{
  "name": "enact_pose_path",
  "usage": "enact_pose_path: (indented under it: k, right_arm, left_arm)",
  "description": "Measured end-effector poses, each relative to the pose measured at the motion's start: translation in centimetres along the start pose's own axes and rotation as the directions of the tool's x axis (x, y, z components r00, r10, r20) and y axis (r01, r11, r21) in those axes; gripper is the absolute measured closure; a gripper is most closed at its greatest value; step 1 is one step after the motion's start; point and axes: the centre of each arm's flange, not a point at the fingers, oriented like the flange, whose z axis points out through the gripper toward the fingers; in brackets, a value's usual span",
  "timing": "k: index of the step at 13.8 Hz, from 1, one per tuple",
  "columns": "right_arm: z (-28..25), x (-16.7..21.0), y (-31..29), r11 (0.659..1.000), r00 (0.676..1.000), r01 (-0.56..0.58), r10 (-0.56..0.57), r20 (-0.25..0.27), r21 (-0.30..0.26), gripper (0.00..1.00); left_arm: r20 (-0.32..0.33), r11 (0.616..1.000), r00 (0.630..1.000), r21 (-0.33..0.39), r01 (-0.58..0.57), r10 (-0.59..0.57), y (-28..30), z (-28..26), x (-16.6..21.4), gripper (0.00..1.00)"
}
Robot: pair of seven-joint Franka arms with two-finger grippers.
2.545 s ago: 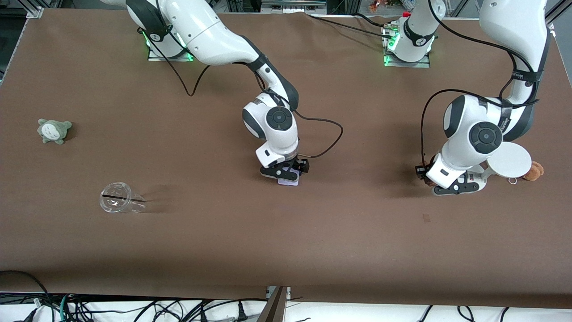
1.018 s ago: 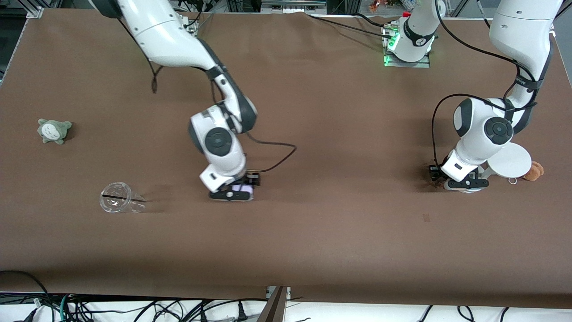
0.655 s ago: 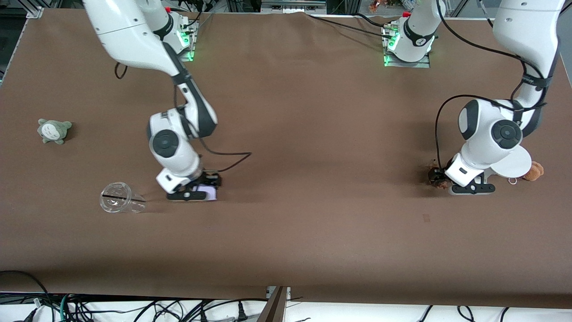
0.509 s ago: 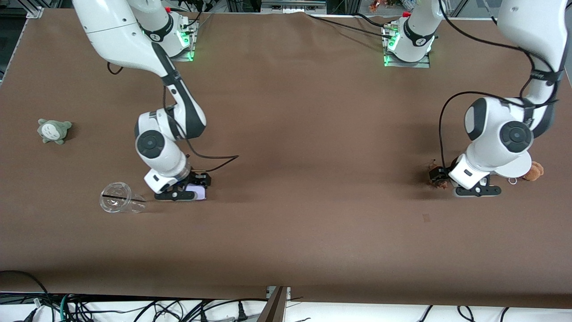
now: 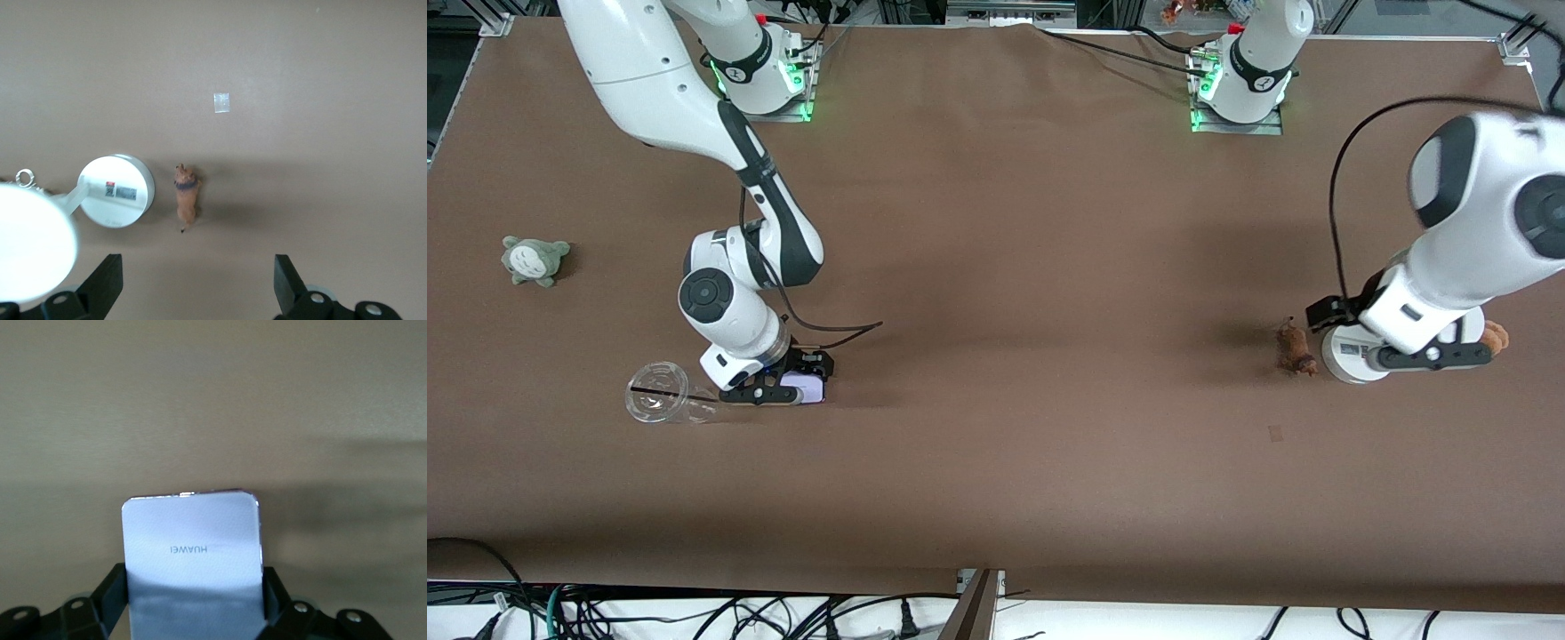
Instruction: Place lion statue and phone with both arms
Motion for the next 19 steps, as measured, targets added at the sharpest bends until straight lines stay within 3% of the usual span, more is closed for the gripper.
enact_pose_path:
  k: [2, 4, 8, 10, 11, 14, 19]
  right_arm:
    - [-0.2, 0.3, -0.2, 1.000, 1.000, 0.012, -0.012, 0.008, 0.002, 0.13]
    - [-2.3, 1.3, -1.1, 1.000, 0.999, 0.025, -0.025, 0.037, 0.005, 0.00]
    - [-12.7, 3.7, -2.4, 0.999, 0.994, 0.030, -0.031, 0.101, 0.017, 0.00]
    - [-19.2, 3.9, -2.4, 0.999, 0.997, 0.031, -0.033, 0.072, 0.031, 0.00]
    - [-22.1, 3.5, -2.2, 0.999, 0.997, 0.032, -0.035, 0.073, 0.033, 0.00]
    - [-30.0, 0.7, -0.6, 0.999, 0.988, 0.026, -0.029, 0.149, 0.022, 0.00]
    - [-39.0, -2.7, 3.7, 1.000, 0.986, -0.007, 0.003, 0.165, 0.022, 0.00]
  left_arm:
    - [-0.003, 1.000, 1.000, -0.004, 0.011, -0.011, -0.5, -4.0, -0.2, 0.00]
    - [-0.005, 1.000, 1.000, -0.003, 0.019, -0.019, -0.9, -6.6, -0.3, 0.00]
    - [0.051, 0.999, 0.998, -0.011, 0.040, -0.040, -3.0, -6.8, -0.7, 0.00]
    - [0.064, 0.996, 0.996, -0.069, 0.062, -0.058, -3.7, -6.8, -0.7, 0.00]
    - [0.063, 0.994, 0.996, -0.084, 0.066, -0.061, -3.8, -6.9, -0.7, 0.00]
    - [0.083, 0.994, 0.995, -0.089, 0.061, -0.054, -3.6, -8.5, -1.2, 0.00]
    - [0.074, 0.994, 0.996, -0.089, 0.059, -0.052, -3.8, -10.9, -1.9, 0.00]
